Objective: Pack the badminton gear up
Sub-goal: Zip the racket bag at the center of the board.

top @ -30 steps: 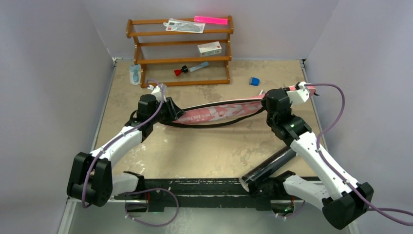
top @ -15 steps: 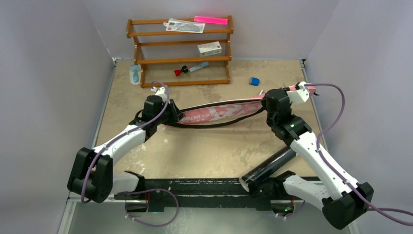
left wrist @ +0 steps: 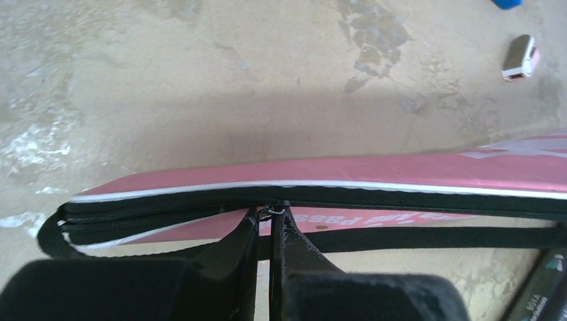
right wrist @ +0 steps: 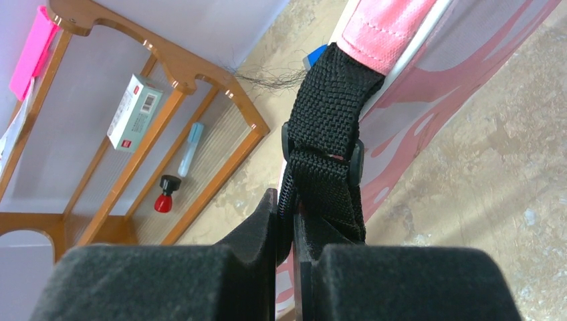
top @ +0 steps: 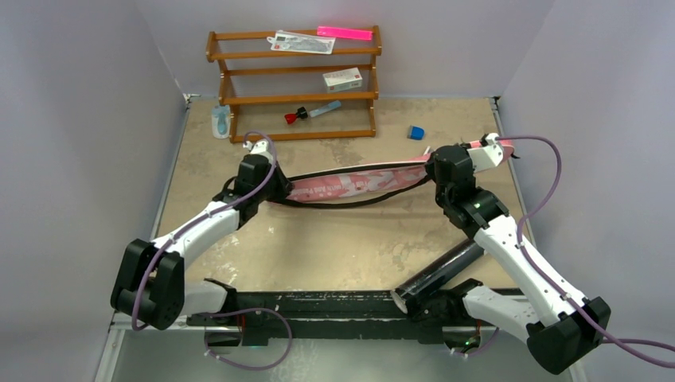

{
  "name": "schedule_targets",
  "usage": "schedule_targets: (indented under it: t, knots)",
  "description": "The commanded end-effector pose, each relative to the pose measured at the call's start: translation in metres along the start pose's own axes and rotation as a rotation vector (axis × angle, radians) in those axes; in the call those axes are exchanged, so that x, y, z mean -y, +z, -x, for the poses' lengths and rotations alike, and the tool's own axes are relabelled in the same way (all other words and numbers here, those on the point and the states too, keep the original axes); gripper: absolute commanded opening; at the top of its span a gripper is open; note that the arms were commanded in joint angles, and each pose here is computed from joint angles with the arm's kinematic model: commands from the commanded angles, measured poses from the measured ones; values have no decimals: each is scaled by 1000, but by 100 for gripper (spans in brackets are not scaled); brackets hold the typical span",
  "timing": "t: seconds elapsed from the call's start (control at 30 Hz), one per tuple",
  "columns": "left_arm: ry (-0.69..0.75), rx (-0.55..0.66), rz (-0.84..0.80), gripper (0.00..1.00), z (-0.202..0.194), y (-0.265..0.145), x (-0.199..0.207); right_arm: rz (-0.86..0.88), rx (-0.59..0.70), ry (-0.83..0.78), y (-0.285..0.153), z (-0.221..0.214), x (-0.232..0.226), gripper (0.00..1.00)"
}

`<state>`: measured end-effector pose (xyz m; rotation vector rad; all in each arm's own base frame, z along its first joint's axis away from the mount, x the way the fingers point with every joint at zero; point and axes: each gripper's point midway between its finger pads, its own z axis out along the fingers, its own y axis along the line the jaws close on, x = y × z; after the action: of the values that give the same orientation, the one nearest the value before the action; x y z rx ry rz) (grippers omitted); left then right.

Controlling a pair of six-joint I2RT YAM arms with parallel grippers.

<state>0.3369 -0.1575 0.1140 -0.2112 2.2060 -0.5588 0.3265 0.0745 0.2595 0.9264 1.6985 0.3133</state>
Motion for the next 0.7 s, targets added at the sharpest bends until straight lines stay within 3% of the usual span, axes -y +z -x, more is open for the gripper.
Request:
schedule_targets:
  t: [0.0, 0.13, 0.37, 0.67]
  knots:
    - [-14, 39, 138, 0, 16, -10, -19, 24, 81, 59, -1, 22, -13, 0]
    - [-31, 25, 194, 0, 10, -18, -35, -43, 99, 68, 2, 22, -1, 0]
    - [-184, -15, 187, 0, 4, -28, -65, -73, 144, 70, 4, 31, 9, 0]
    - [-350, 19, 170, 0, 13, -44, -86, -108, 133, 65, 14, 24, 19, 0]
